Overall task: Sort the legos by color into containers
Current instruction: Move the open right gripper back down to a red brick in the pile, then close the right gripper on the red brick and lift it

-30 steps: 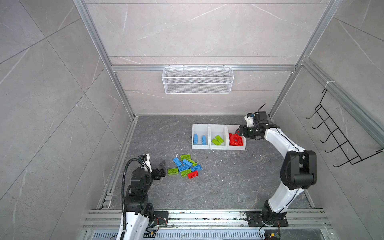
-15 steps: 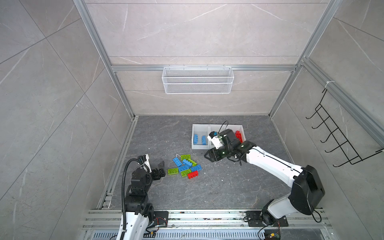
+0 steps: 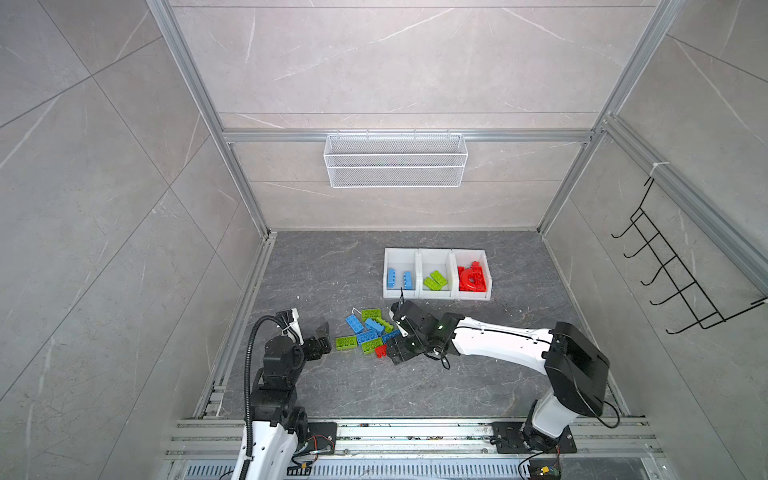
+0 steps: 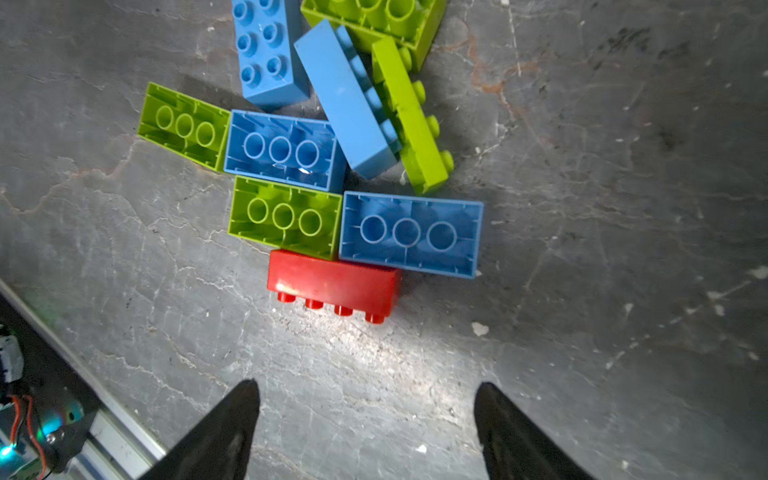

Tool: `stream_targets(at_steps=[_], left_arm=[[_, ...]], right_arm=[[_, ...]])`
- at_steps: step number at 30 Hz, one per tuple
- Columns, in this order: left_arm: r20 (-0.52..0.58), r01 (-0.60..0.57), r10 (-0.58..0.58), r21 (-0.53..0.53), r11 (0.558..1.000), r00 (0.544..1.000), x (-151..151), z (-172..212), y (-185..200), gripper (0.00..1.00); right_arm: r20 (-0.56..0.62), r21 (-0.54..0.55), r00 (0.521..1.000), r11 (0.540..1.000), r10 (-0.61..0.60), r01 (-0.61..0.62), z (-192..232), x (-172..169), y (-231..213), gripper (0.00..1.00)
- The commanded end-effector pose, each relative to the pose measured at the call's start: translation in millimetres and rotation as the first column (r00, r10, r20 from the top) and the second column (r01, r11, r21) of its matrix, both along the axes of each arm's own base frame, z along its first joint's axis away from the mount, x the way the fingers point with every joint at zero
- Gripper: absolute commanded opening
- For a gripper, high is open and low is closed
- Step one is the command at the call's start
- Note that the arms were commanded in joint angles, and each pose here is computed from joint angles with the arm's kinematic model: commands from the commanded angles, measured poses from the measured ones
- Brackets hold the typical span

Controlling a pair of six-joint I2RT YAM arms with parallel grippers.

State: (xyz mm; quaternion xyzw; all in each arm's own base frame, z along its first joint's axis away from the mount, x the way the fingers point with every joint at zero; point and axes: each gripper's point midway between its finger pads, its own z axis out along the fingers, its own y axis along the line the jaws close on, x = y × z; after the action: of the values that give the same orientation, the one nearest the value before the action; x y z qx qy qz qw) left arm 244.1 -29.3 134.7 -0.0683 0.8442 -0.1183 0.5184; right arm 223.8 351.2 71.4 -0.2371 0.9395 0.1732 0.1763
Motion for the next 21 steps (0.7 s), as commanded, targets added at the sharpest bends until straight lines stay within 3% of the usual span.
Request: stream_targets(at_steps=[1,13,21], left_arm=[[0.054,-0.003,0.004,-0.011,1.000,0.999,4.9,20.5,-0.2,1.00],[0.065,-0.009,0.010,-0.011,1.000,0.998,2.5,21.5,0.9,1.00],[0.070,0.000,0.001,-0.012,1.000,0.998,2.1,22.3,-0.6,1.00]], right_arm=[[0.032,-0.033,0.999,0.999,-0.020,0.021,-1.5,5.0,13.1,0.85],[0.009,-0.128,1.000,0.992,-0.009,0.010,-25.5,5.4,23.2,0.88],[-0.004,-0.137,1.000,0.991,0.005,-0.006,-31.7,5.7,32.5,0.85]])
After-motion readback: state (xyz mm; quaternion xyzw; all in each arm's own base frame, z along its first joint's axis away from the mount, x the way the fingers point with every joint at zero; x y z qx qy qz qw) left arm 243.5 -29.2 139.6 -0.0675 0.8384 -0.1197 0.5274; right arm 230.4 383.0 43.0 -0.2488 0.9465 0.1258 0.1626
